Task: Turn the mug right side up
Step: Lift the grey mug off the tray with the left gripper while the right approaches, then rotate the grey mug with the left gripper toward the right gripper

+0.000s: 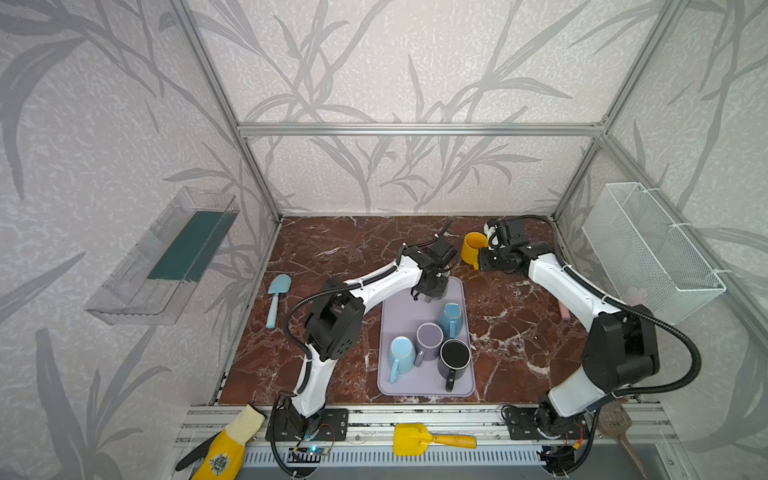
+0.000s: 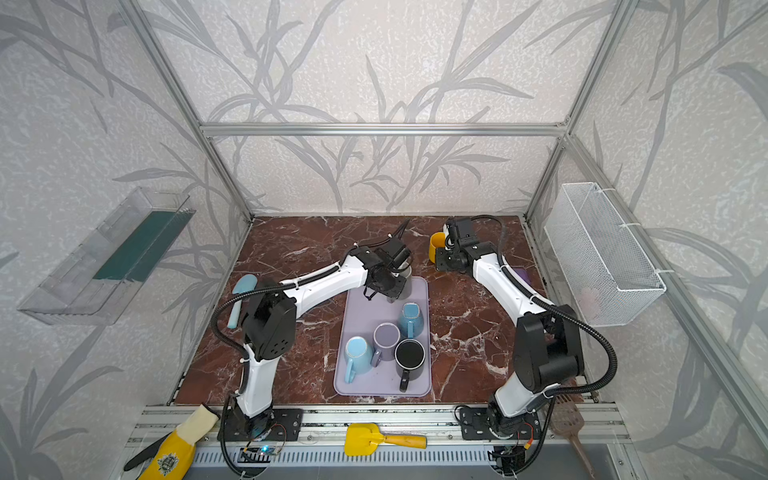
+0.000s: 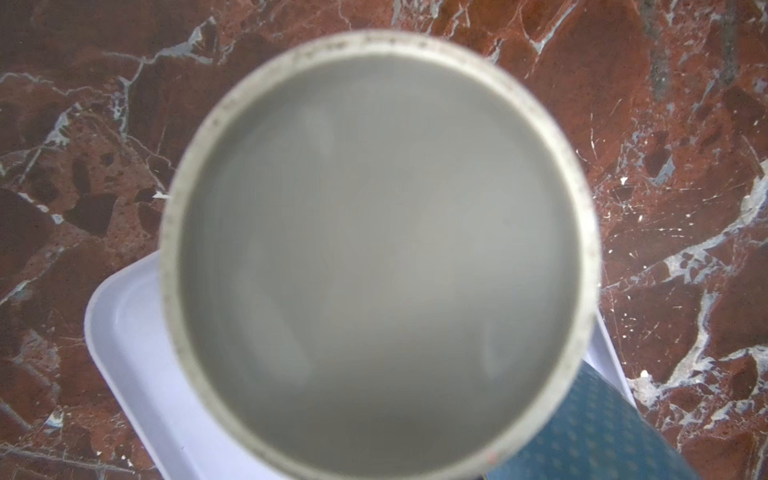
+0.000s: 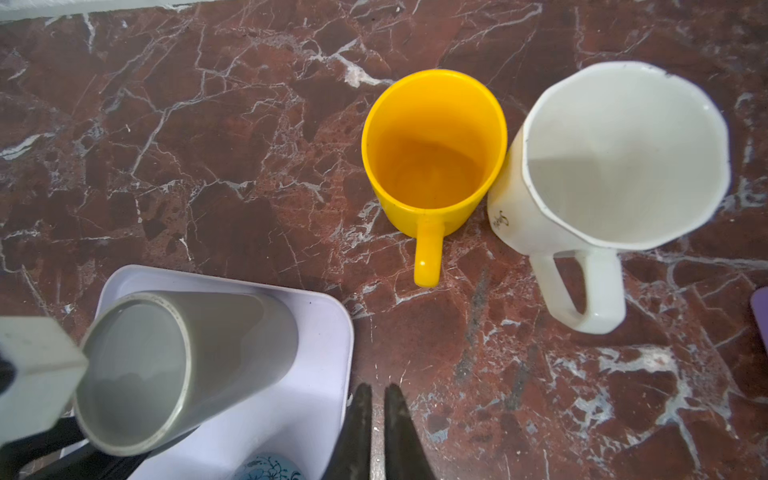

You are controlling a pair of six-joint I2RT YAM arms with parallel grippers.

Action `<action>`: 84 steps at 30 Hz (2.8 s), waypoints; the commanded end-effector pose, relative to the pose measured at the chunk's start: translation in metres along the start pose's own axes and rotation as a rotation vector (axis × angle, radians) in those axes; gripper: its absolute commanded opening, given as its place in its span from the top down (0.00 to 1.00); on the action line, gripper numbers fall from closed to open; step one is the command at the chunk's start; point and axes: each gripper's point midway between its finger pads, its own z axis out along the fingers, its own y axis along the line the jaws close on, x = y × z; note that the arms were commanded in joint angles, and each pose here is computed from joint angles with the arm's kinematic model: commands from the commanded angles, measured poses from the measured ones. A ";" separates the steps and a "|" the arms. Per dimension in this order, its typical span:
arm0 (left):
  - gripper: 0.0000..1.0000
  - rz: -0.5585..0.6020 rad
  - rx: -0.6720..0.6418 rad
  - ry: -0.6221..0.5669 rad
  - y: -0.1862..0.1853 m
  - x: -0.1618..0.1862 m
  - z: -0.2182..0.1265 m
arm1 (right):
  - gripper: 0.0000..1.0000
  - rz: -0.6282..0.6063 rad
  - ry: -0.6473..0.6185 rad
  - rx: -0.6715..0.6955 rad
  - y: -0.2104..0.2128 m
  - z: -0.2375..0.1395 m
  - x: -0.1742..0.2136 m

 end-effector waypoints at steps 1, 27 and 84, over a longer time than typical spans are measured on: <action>1.00 -0.034 0.057 -0.099 0.011 -0.021 -0.040 | 0.89 -0.011 -0.037 -0.056 0.011 -0.011 -0.006; 1.00 -0.321 0.656 -0.393 0.060 -0.063 -0.118 | 0.90 0.135 -0.075 -0.552 0.090 -0.016 -0.011; 1.00 -0.288 1.193 -0.844 0.076 -0.071 -0.240 | 0.53 0.145 -0.157 -1.241 0.205 -0.068 -0.037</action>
